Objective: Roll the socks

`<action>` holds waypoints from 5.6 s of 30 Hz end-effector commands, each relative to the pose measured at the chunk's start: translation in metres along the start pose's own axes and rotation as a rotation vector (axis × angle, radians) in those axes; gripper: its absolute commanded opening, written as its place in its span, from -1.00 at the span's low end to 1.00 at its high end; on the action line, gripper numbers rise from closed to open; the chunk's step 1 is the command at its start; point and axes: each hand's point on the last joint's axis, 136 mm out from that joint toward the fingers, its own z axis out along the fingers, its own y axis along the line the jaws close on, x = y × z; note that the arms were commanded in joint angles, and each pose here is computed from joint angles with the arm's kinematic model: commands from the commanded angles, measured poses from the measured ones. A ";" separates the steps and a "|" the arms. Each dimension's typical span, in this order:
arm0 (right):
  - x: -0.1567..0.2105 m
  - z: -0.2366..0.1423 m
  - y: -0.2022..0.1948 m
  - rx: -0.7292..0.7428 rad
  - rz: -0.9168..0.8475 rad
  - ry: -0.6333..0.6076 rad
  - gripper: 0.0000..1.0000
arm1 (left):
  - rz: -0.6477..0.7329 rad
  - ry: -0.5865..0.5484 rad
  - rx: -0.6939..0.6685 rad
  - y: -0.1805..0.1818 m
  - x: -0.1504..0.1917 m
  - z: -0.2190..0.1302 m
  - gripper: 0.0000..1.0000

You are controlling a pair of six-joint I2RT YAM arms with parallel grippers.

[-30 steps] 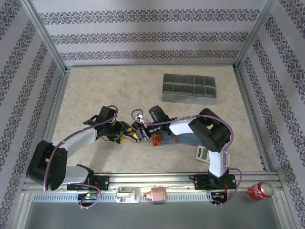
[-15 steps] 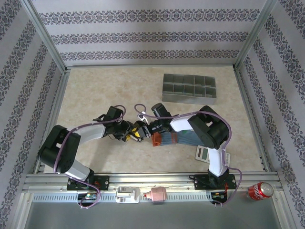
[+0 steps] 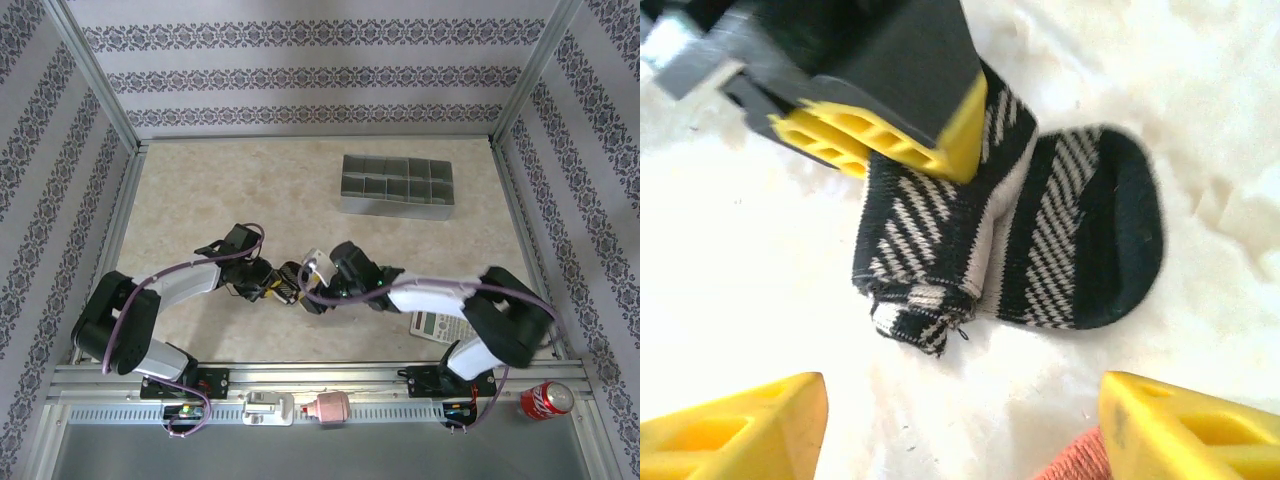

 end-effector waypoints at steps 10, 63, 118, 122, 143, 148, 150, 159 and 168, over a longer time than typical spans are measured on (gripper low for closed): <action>-0.029 0.039 0.007 0.346 -0.348 0.028 0.46 | -0.075 -0.020 -0.221 0.050 0.003 0.003 -0.81; 0.115 0.076 -0.017 -0.231 0.479 0.466 -1.00 | -0.057 -0.075 0.221 -0.030 -0.028 -0.043 0.37; -0.008 0.085 0.009 0.353 -0.506 0.218 0.37 | -0.126 -0.020 -0.216 0.054 -0.004 -0.003 -1.00; 0.010 0.092 -0.004 0.355 -0.459 0.293 -0.02 | -0.129 -0.013 -0.190 0.048 -0.006 -0.003 -0.92; 0.073 0.089 -0.002 -0.032 0.049 0.446 -1.00 | -0.165 -0.016 0.156 -0.015 -0.038 -0.023 0.55; 0.070 0.090 -0.004 -0.128 0.238 0.430 -1.00 | -0.148 -0.001 0.202 -0.026 -0.037 -0.018 0.56; 0.070 0.090 -0.005 -0.162 0.310 0.426 -1.00 | -0.131 0.009 0.207 -0.032 -0.036 -0.014 0.57; 0.068 0.089 -0.006 -0.236 0.444 0.429 -1.00 | -0.098 0.046 0.098 -0.018 -0.025 0.030 0.29; 0.000 0.050 -0.030 -0.050 0.389 0.217 -0.50 | -0.094 0.058 0.091 -0.016 -0.023 0.039 -1.00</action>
